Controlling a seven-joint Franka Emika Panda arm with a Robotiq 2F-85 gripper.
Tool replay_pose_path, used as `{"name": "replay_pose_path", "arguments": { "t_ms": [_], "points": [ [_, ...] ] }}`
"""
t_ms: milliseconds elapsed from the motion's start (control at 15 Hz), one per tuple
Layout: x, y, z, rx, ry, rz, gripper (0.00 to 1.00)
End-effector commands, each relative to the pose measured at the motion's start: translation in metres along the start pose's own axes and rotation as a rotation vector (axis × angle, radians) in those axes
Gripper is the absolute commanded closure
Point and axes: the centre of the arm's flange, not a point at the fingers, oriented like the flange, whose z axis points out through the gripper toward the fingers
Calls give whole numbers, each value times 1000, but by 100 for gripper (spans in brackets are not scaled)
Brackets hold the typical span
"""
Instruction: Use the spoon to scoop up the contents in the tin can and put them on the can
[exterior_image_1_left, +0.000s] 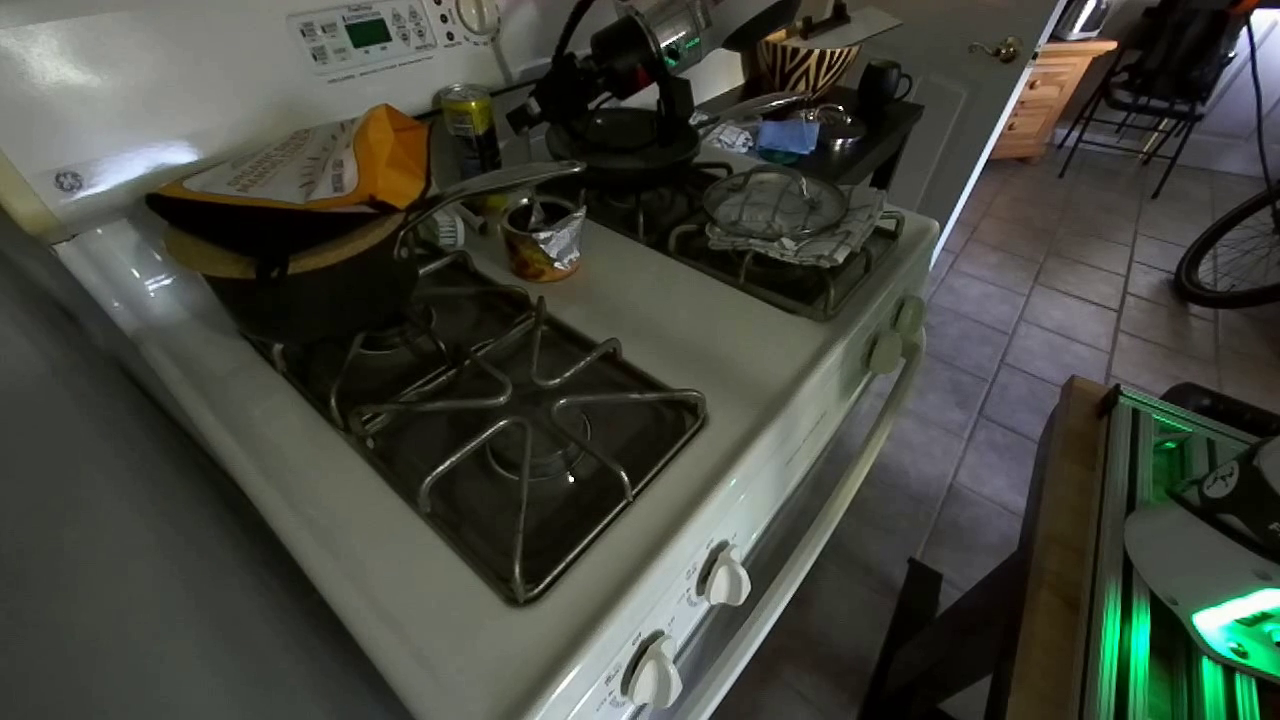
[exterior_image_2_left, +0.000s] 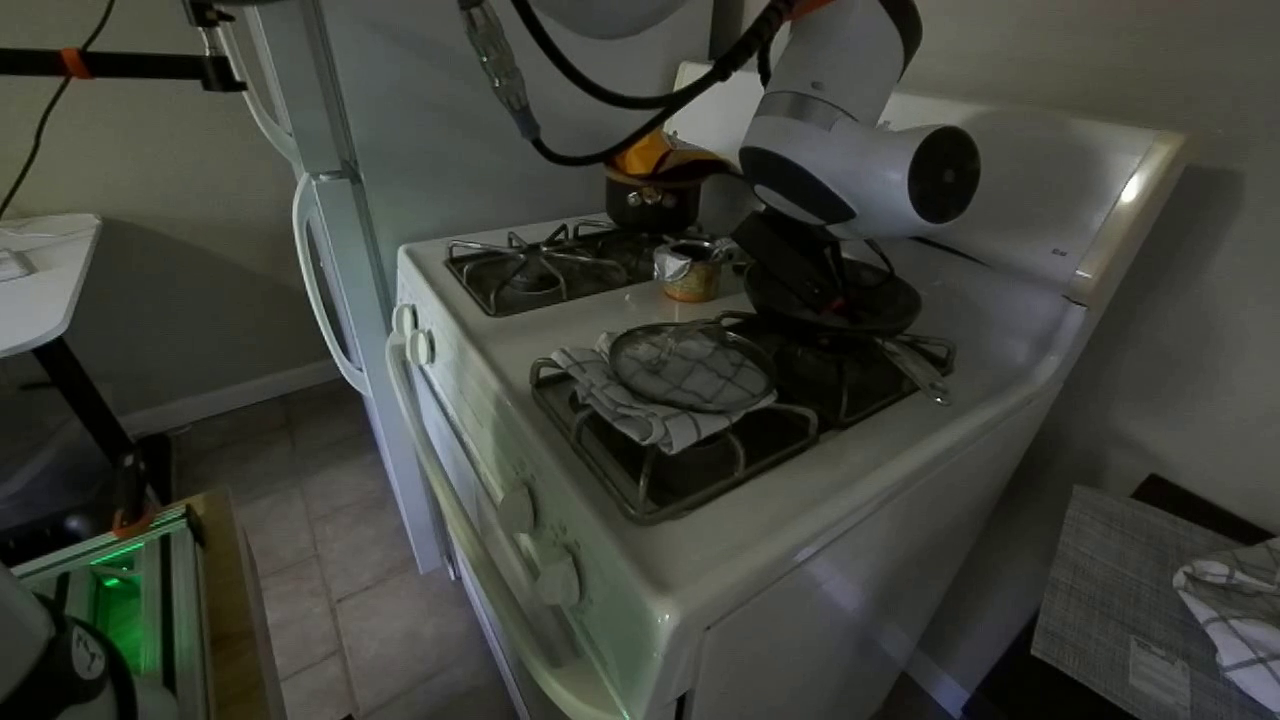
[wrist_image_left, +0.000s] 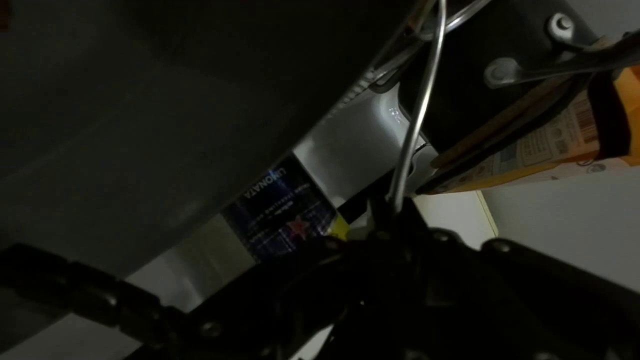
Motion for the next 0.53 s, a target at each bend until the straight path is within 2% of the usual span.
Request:
{"name": "replay_pose_path", "arguments": {
  "t_ms": [0,467],
  "points": [
    [-1,8,0,52,21,1,98],
    [-2,16,-1,122,16,3,98]
  ]
}}
